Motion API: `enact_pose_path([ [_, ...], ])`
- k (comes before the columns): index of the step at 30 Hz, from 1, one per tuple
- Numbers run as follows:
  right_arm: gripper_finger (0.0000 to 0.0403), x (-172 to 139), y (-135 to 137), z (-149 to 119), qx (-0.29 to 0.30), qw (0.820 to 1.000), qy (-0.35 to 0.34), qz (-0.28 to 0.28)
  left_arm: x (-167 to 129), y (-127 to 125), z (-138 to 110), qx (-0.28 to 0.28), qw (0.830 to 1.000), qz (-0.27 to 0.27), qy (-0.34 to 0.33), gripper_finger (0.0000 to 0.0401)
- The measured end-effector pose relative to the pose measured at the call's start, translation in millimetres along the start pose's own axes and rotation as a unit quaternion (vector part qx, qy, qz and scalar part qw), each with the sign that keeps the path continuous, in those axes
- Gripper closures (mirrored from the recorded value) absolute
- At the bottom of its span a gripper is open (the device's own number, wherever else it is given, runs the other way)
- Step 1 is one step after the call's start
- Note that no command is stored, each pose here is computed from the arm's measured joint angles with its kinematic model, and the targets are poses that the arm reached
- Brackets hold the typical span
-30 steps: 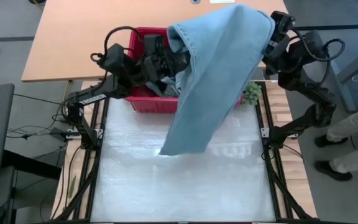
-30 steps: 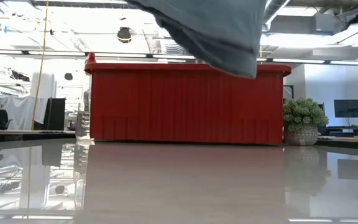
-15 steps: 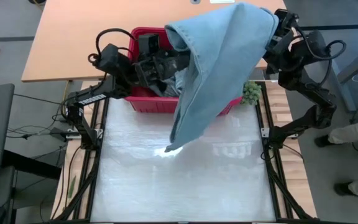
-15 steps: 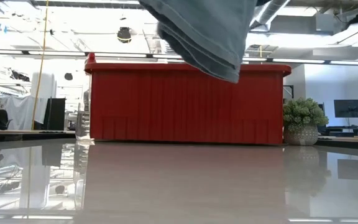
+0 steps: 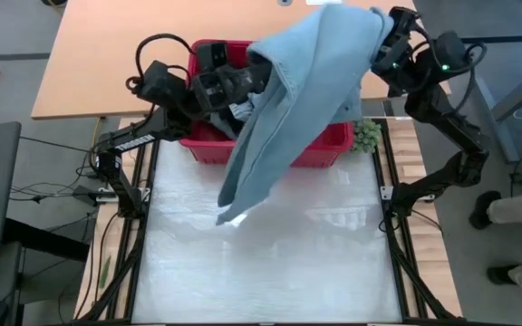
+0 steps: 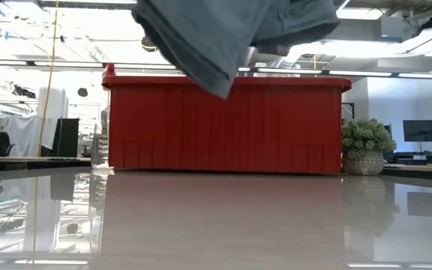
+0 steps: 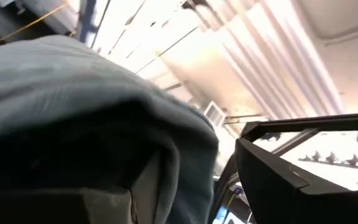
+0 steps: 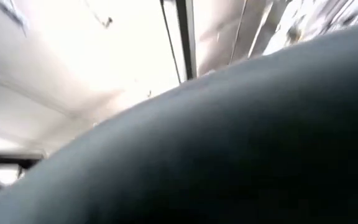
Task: Fold Laundry from Bin
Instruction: Fold the light blue pants
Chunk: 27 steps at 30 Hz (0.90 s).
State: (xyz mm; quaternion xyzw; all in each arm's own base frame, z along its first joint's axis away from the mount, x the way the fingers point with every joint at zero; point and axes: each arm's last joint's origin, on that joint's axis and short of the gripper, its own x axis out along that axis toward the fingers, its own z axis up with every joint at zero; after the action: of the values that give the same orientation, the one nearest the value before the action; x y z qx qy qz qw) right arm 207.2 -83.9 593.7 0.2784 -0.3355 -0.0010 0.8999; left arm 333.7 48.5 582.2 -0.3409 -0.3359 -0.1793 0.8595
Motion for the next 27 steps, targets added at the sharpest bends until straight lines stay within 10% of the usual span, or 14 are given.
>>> enact_pose_path([
  [27,0.0383,-61.9,32.0,13.2,0.013,0.98,0.199,-0.028,-13.8,45.0,1.2,0.008,0.982,0.13,0.137,0.0214],
])
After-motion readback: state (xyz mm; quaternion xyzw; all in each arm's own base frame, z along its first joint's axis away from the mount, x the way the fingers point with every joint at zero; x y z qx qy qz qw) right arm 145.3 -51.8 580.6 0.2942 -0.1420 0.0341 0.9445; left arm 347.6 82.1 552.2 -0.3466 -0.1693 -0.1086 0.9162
